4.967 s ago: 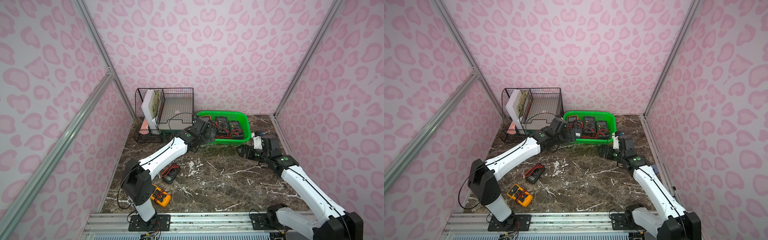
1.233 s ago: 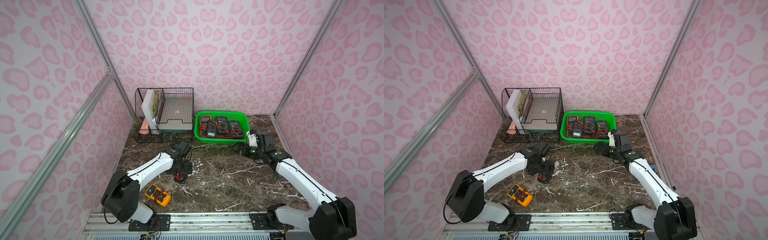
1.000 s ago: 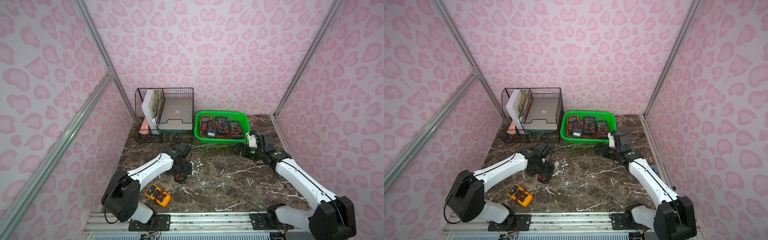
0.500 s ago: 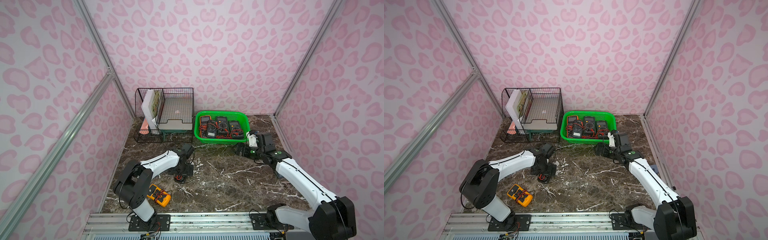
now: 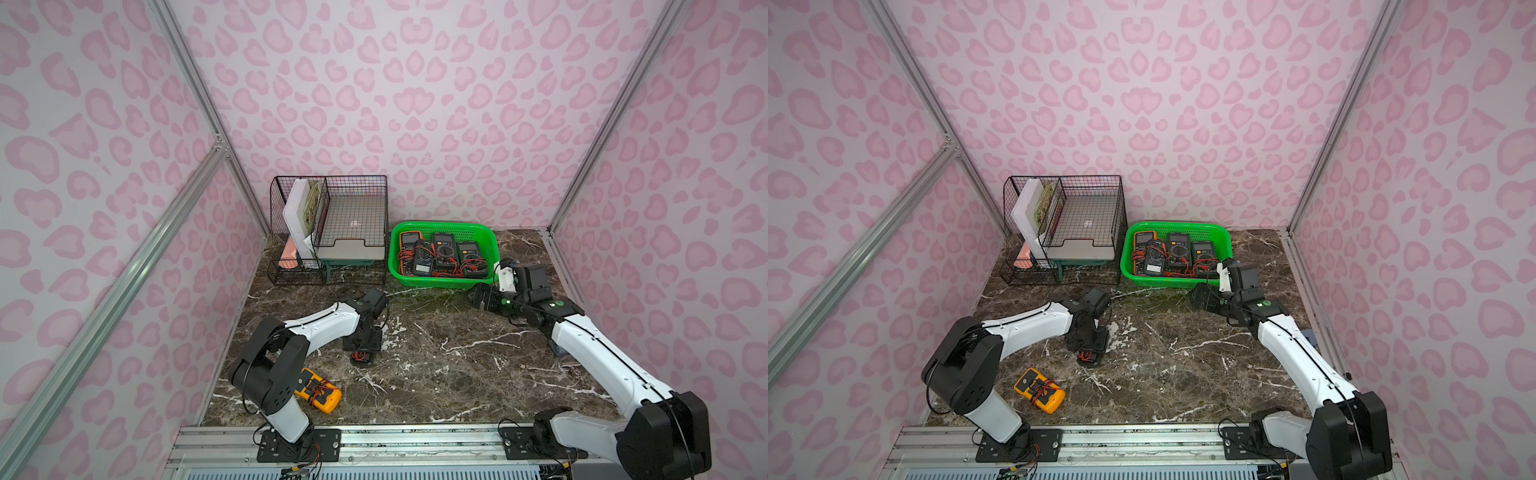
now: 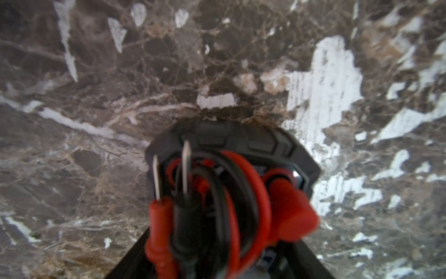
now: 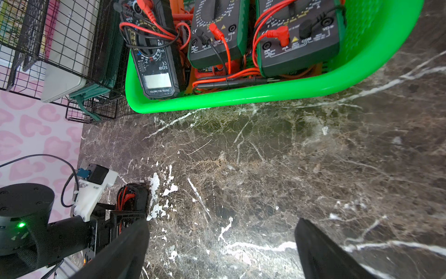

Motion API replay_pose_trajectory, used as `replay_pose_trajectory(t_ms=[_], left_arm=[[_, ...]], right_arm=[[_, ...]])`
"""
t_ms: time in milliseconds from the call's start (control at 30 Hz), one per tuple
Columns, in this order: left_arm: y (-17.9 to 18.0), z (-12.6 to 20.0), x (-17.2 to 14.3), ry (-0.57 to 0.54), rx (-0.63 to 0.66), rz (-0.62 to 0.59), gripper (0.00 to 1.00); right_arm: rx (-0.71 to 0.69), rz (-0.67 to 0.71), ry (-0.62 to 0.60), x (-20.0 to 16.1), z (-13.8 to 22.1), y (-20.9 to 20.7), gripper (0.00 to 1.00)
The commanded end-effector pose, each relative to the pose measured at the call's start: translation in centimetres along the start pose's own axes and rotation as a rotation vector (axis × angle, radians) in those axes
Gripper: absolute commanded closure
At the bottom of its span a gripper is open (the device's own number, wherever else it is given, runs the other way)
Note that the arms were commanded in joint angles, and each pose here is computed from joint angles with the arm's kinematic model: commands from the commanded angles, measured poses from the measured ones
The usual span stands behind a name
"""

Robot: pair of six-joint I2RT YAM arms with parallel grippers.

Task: Put the multimeter into the basket
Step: Pick up the multimeter from the center of the board.

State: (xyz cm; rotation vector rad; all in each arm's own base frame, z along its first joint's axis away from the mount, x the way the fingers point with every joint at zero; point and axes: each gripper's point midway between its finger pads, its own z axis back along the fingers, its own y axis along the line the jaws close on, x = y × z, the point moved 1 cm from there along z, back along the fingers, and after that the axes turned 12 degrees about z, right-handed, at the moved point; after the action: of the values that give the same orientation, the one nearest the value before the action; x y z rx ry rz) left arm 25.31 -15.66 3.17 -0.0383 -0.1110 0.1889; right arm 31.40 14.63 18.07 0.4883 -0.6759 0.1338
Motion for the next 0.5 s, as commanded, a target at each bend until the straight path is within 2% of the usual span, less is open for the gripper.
replay_pose_trajectory(t_ms=[0,67,467], left_arm=[[-1.2,0.7,-0.3,0.033,-0.058,0.015,0.91],[-1.7,1.3,-0.1,0.028,-0.071,0.009,1.00],[-4.6,6.7,2.2,-0.051,-0.159,-0.013,1.00]], right_arm=[[-0.005,0.002,-0.010,0.5,0.1,-0.1,0.01],[-0.006,0.001,-0.010,0.5,0.1,-0.1,0.01],[-0.009,-0.008,-0.018,0.8,0.1,-0.6,0.01]])
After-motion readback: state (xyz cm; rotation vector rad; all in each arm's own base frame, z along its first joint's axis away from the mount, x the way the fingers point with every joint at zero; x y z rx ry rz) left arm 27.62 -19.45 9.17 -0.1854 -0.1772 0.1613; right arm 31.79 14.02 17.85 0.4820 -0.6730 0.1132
